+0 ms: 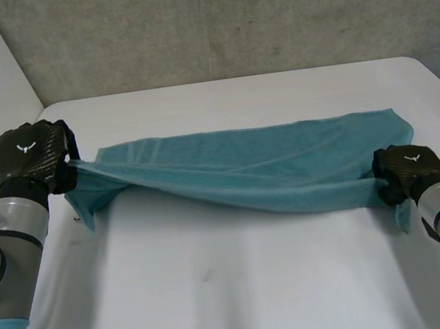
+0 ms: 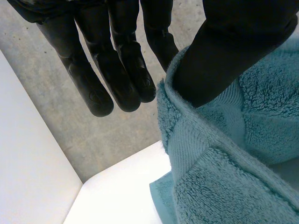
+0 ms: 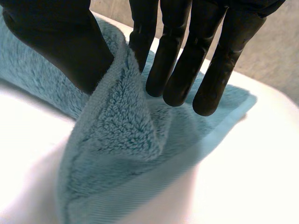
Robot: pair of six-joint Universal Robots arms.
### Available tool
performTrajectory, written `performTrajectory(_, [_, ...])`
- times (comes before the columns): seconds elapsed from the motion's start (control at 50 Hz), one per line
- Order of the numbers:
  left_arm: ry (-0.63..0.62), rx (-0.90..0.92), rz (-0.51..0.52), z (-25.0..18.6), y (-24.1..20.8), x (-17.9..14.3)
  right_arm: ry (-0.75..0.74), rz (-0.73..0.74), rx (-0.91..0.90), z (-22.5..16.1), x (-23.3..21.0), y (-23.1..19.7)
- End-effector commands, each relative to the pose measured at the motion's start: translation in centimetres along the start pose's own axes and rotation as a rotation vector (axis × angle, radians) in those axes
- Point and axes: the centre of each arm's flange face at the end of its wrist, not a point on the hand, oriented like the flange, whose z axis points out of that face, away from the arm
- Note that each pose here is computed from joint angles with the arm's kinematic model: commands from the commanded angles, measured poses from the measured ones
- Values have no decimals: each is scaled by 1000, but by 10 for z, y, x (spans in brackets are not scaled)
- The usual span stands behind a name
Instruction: Fold the laundry
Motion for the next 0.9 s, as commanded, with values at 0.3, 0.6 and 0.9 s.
performTrajectory(0.3, [-19, 116, 77, -29, -100, -18, 114, -378, 311, -102, 36, -180])
performTrajectory(0.6, [136, -247, 320, 3, -28, -3, -148, -627, -182, -59, 25, -119])
performTrajectory(0.9, [163, -254, 406, 93, 20, 12, -13, -700, -44, 34, 12, -125])
